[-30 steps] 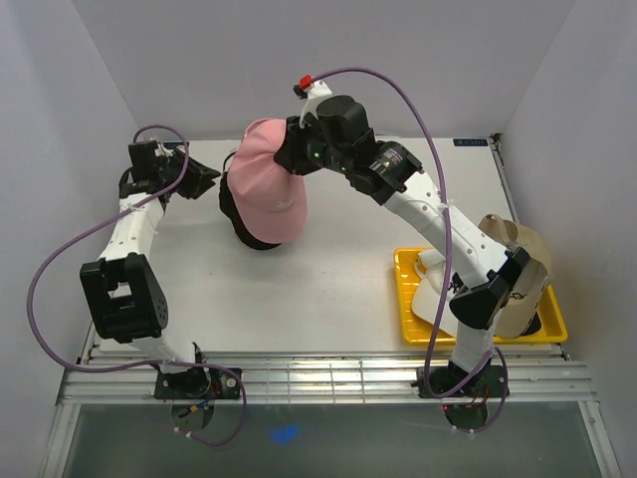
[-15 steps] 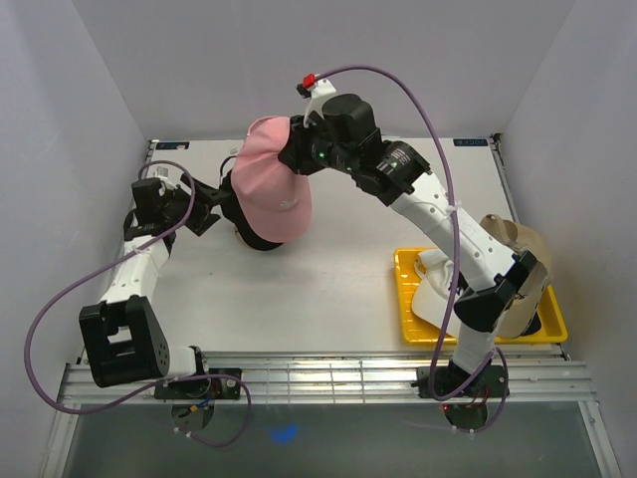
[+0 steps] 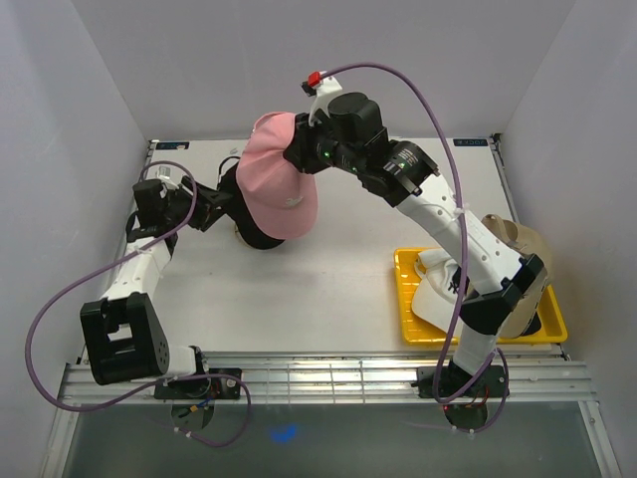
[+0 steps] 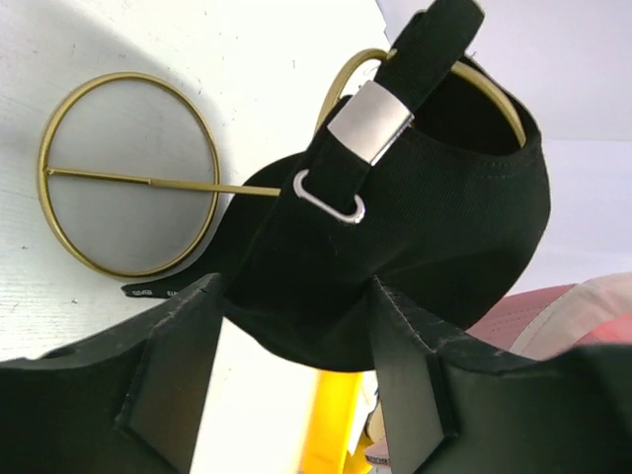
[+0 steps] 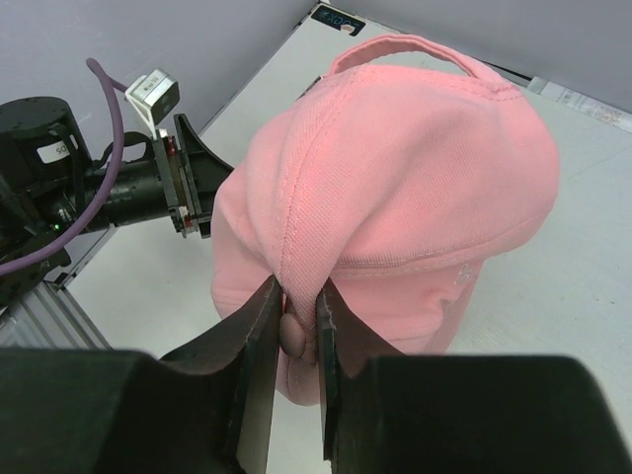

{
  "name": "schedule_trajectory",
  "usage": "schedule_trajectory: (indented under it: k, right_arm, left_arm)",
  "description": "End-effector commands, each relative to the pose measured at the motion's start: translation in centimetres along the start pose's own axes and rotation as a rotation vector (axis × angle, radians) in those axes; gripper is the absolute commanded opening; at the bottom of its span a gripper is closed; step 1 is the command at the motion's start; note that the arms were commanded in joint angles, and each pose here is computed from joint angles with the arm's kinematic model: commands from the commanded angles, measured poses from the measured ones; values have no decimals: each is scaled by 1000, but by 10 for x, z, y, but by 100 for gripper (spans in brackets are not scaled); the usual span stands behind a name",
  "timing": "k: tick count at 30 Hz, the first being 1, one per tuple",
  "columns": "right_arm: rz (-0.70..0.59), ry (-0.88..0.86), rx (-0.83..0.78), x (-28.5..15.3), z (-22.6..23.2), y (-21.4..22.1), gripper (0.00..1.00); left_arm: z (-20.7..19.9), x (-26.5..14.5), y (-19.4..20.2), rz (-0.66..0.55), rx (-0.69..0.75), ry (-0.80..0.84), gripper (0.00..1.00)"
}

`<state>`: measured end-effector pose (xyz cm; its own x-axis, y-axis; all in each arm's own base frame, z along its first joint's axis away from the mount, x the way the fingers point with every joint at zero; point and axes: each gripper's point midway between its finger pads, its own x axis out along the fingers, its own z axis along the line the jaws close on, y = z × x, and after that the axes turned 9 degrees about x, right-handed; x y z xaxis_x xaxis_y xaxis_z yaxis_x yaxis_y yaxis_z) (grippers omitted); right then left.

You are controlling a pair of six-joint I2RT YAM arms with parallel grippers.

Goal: Stack the hats

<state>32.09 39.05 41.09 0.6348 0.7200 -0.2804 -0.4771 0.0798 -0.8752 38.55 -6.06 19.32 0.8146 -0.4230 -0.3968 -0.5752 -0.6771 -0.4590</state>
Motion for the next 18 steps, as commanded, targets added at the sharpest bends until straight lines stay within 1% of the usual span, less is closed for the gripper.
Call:
schedule_trajectory:
  k: [1, 3, 4, 6, 7, 8, 11, 14, 16, 18]
  right_arm:
    - [-114, -29, -20, -30, 13, -37, 10]
    - [-113, -25, -21, -30, 12, -37, 10]
    - [-114, -25, -21, -31, 12, -37, 10]
    - [-111, -24, -22, -31, 11, -37, 10]
    - [-108, -23, -23, -31, 11, -36, 10]
    - [-108, -22, -25, -31, 11, -35, 9]
    - [-105, -18, -26, -31, 9, -34, 9]
    - [-101, -17, -26, -31, 8, -31, 9]
    - [-100, -19, -28, -31, 8, -30, 9]
    - [-99, -20, -27, -31, 8, -29, 9]
  left_arm:
    - [-17, 0, -18, -33, 36, 45, 64]
    - [-18, 1, -22, -37, 35, 38, 52]
    - [-16, 3, -23, -32, 33, 28, 41]
    - [-18, 4, -29, -32, 33, 17, 33]
    - [-16, 6, -30, -29, 29, 8, 27]
    - [-17, 7, -33, -32, 33, 2, 25]
    - [-19, 11, -41, -30, 26, -15, 22]
    - [-20, 16, -48, -22, 17, -35, 22]
    - [-21, 18, -53, -16, 12, -46, 27]
    - [-13, 23, -51, 10, -7, -73, 31]
